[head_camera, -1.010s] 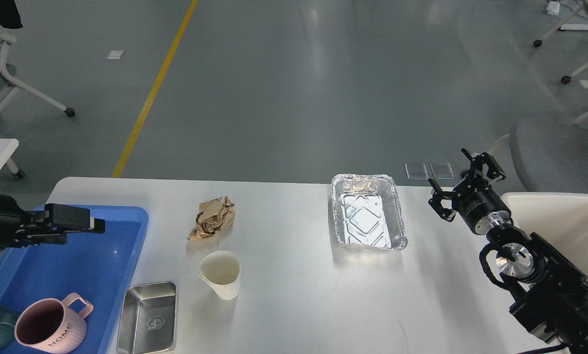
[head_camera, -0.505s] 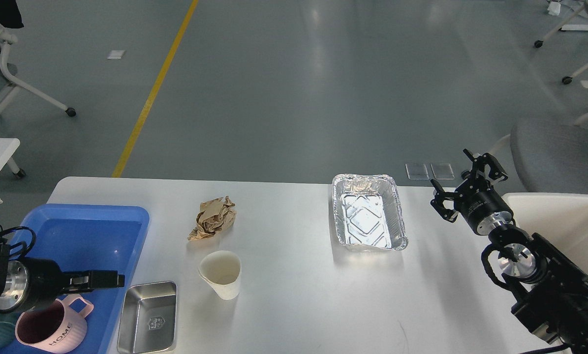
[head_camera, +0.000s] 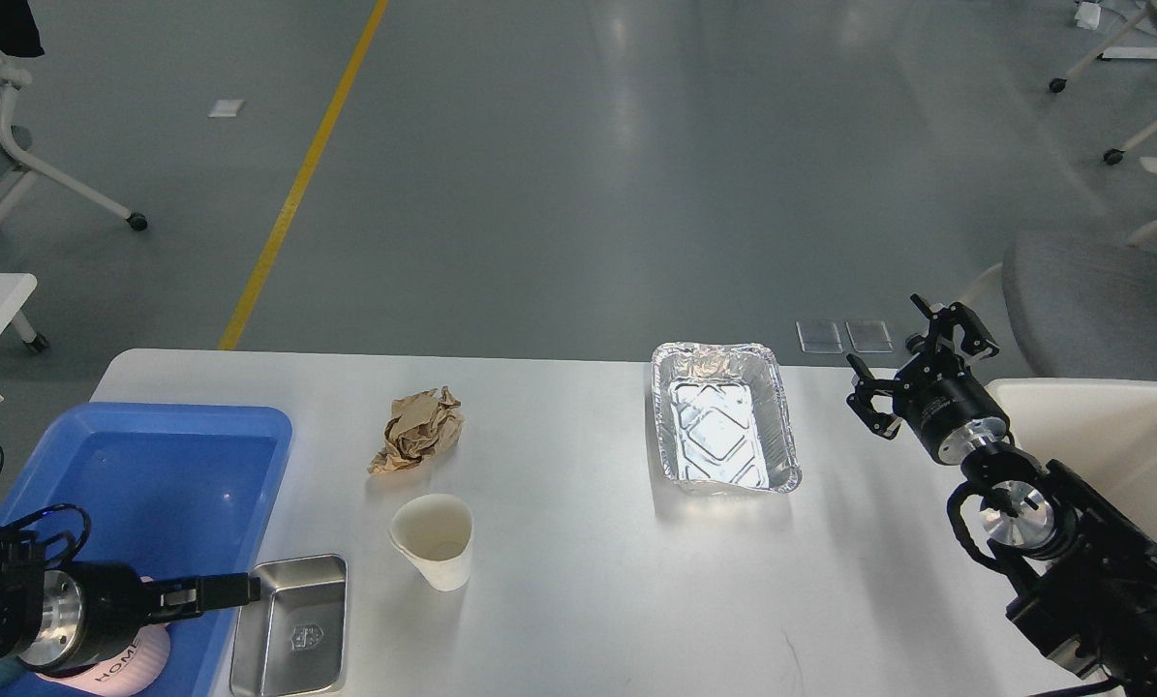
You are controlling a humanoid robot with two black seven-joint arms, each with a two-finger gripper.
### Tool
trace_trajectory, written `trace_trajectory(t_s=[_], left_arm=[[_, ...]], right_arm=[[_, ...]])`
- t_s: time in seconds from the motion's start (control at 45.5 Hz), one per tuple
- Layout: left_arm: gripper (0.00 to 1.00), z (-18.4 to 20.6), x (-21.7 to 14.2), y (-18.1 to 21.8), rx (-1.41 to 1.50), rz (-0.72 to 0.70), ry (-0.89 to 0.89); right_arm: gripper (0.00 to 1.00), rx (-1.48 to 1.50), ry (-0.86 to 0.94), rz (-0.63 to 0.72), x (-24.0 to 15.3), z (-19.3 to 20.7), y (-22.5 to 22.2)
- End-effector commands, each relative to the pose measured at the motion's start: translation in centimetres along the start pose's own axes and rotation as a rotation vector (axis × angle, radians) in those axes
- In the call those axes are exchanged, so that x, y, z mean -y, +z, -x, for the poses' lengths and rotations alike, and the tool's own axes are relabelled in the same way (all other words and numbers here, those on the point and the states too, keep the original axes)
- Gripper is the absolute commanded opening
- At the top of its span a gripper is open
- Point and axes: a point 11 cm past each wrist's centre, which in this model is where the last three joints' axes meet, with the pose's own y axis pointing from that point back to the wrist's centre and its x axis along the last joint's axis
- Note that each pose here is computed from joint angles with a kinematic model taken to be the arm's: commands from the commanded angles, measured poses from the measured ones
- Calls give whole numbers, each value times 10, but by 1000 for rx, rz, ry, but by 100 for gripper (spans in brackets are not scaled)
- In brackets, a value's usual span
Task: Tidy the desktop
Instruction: 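Move the left gripper to the small steel tray and grasp its edge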
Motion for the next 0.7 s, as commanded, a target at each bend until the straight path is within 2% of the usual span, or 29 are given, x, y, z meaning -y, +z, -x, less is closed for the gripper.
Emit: trace_trajectory(t_s=[0.0, 0.329, 0.681], left_arm=[[78, 8, 10, -4, 30, -11, 20], [76, 8, 22, 5, 25, 13, 72], [76, 6, 18, 1, 24, 5, 78]], right_arm=[[100, 1, 1, 2, 0, 0, 1], [100, 2, 0, 3, 0, 1, 2], [100, 4, -1, 3, 0, 1, 3]])
